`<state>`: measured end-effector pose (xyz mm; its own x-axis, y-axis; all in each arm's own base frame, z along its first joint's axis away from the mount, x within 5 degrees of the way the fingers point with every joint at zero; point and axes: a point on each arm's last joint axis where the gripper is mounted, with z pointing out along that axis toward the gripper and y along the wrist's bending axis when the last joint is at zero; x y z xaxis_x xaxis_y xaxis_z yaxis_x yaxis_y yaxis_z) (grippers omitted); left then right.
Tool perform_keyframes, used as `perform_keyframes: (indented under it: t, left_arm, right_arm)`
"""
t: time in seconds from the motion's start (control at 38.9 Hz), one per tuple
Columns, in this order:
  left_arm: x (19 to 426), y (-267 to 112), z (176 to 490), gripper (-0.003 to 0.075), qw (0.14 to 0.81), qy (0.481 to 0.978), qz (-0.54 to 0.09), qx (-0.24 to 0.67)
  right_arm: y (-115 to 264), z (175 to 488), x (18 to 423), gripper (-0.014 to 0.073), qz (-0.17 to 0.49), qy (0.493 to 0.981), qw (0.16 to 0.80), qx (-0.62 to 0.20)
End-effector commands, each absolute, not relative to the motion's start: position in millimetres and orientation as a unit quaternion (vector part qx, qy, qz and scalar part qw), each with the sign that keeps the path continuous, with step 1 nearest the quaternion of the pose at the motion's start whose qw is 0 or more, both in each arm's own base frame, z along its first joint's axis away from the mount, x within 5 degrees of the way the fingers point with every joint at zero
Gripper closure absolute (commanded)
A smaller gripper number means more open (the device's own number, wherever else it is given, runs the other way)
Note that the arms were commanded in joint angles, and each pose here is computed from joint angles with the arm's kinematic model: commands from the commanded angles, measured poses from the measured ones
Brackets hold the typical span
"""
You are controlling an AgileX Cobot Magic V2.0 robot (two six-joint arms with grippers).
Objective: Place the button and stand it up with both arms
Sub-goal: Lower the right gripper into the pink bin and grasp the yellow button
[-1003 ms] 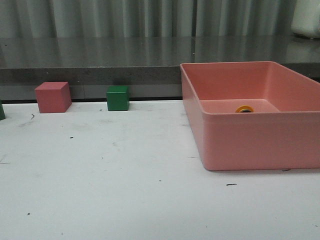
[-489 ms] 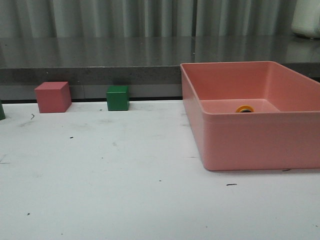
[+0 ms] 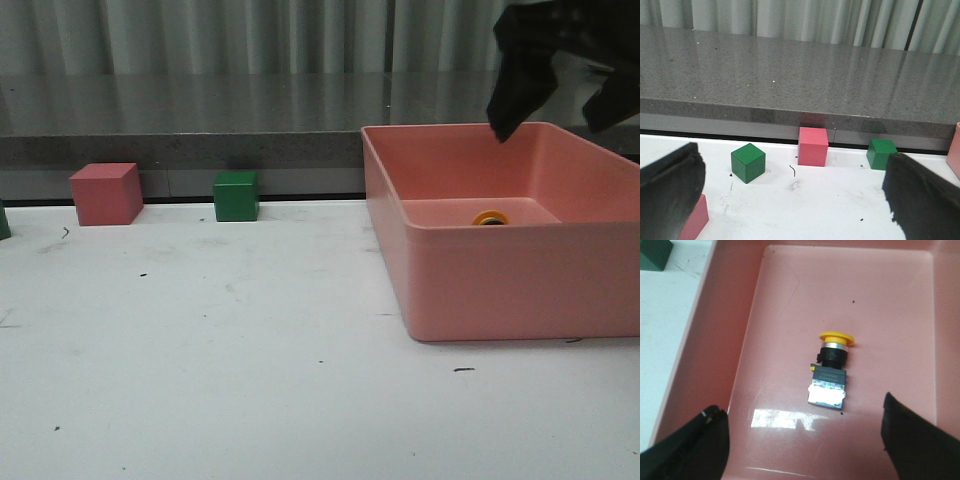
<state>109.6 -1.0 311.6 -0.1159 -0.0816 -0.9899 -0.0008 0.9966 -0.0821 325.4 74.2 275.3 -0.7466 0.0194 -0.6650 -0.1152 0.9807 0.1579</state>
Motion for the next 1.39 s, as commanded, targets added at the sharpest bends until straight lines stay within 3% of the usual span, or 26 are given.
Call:
perform_keyframes:
  t: [0.0,0.31,0.72,0.77,0.95,1.03,1.21,1.36]
  left_arm:
    - [111,-1,331,0.0027,0.703,0.709,-0.036,-0.031]
    - [111,-1,331,0.0027,0.703,0.709,-0.036,-0.031]
    - [111,-1,331,0.0027,0.703,0.709,-0.036,-0.031]
    - [111,-1,331,0.0027,0.703,0.709,-0.036,-0.031]
    - [111,-1,331,0.0027,0.703,0.709,-0.036,-0.031]
    - [111,-1,331,0.0028,0.703,0.709,-0.036,-0.031]
    - [111,-1,331,0.0027,0.703,0.709,-0.036,-0.031]
    - [111,-1,331,0.0027,0.703,0.709,-0.036,-0.031]
  right_arm:
    - [80,287,350,-0.004,0.107,0.926,0.361,-0.012]
    - [80,245,406,-0.004,0.102,0.954,0.28,0.034]
    - [74,206,431,-0.0029,0.094,0.965,0.236,0.057]
    - [74,203,431,0.0005,0.093,0.967,0.232,0.057]
    - [74,203,431,0.0311,0.093,0.967,0.232,0.057]
    - [74,204,431,0.0396,0.093,0.967,0.232,0.057]
    - [74,217,429,0.043,0.095,0.966,0.235,0.055]
    - [73,254,422,0.043,0.104,0.954,0.278,0.052]
